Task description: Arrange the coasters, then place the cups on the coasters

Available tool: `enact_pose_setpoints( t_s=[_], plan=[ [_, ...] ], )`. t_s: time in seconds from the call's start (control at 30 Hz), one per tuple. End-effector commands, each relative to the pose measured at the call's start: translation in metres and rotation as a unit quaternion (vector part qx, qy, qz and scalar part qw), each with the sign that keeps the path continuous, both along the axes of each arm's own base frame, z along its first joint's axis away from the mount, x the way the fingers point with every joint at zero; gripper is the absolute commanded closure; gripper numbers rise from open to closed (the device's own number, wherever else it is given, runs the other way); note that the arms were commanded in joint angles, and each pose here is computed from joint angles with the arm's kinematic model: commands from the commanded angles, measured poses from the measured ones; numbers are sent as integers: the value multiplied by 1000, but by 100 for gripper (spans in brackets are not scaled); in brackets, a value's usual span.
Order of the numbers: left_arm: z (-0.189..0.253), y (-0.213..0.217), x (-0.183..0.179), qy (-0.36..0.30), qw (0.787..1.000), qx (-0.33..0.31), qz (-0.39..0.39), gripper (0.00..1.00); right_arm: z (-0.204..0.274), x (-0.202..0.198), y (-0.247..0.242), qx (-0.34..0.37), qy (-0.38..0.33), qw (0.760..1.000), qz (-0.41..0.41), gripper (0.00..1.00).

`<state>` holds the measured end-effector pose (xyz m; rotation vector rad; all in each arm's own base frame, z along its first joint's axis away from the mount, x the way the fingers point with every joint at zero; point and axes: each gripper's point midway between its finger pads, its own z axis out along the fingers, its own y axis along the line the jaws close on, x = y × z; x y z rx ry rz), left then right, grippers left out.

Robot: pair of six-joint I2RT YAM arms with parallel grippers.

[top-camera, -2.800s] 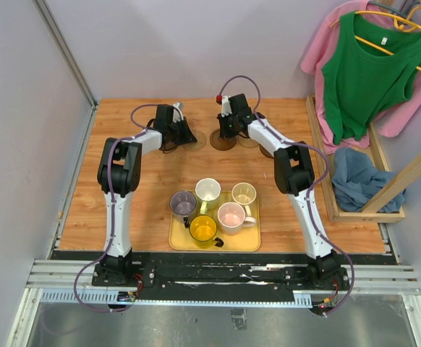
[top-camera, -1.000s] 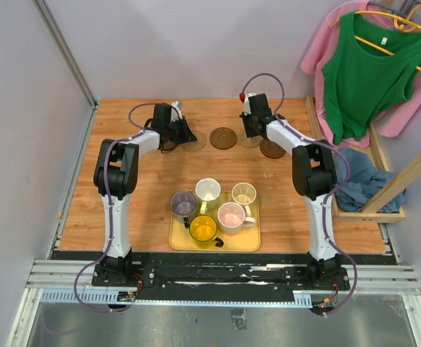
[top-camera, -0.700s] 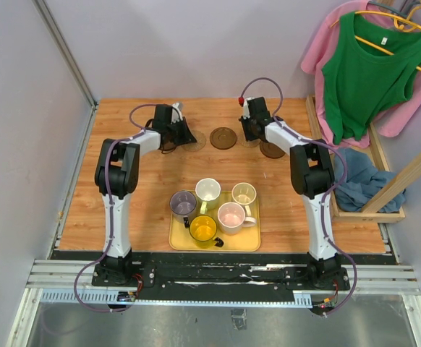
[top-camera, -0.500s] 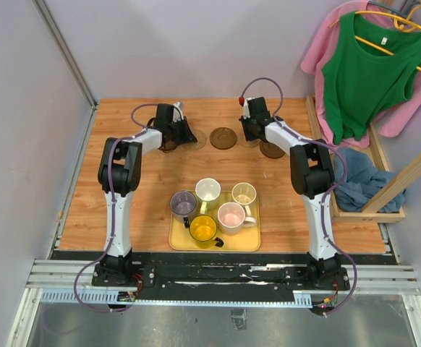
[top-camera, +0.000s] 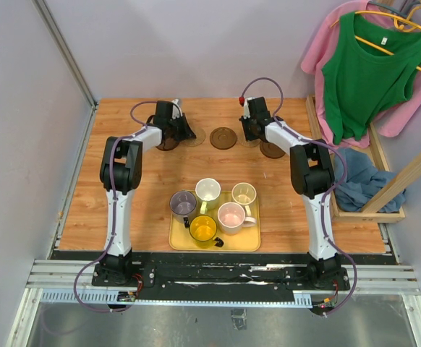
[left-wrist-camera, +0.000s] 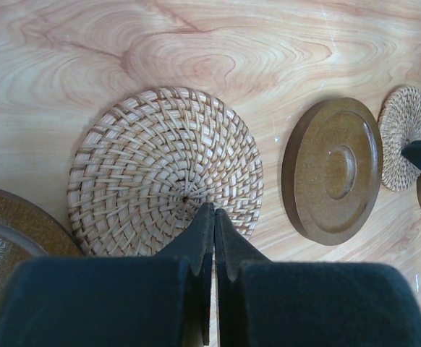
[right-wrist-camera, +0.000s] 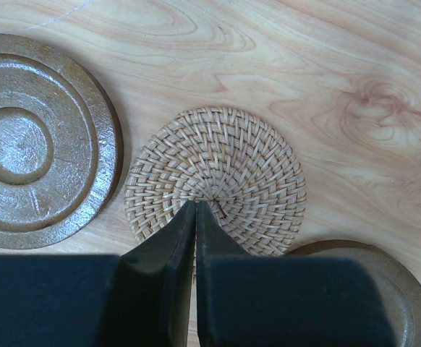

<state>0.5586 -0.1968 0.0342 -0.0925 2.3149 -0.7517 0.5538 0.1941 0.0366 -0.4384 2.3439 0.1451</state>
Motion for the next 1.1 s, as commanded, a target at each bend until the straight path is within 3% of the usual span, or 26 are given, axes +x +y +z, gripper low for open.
enact_pose_setpoints(
  t_s=[0.0, 0.3, 0.63, 0.9, 1.07],
  plan=[
    [-6, 7, -2, 12, 1000, 7, 4, 99, -11, -5, -9, -2, 23, 1000, -12, 96],
    [39, -1, -4, -27, 999, -18, -14, 100, 36, 4, -6, 10, -22, 1000, -5, 94],
    [95, -5, -8, -71, 996, -56, -27, 99, 104, -9, -26, 5, -83, 996, -23, 87],
    [123, 37, -10, -119, 991, -60, 16, 99, 99, -33, -94, 10, -62, 992, -111, 87],
    [125, 57, -3, -140, 989, -31, 48, 97, 75, -37, -111, 34, -25, 990, -134, 88]
  ],
)
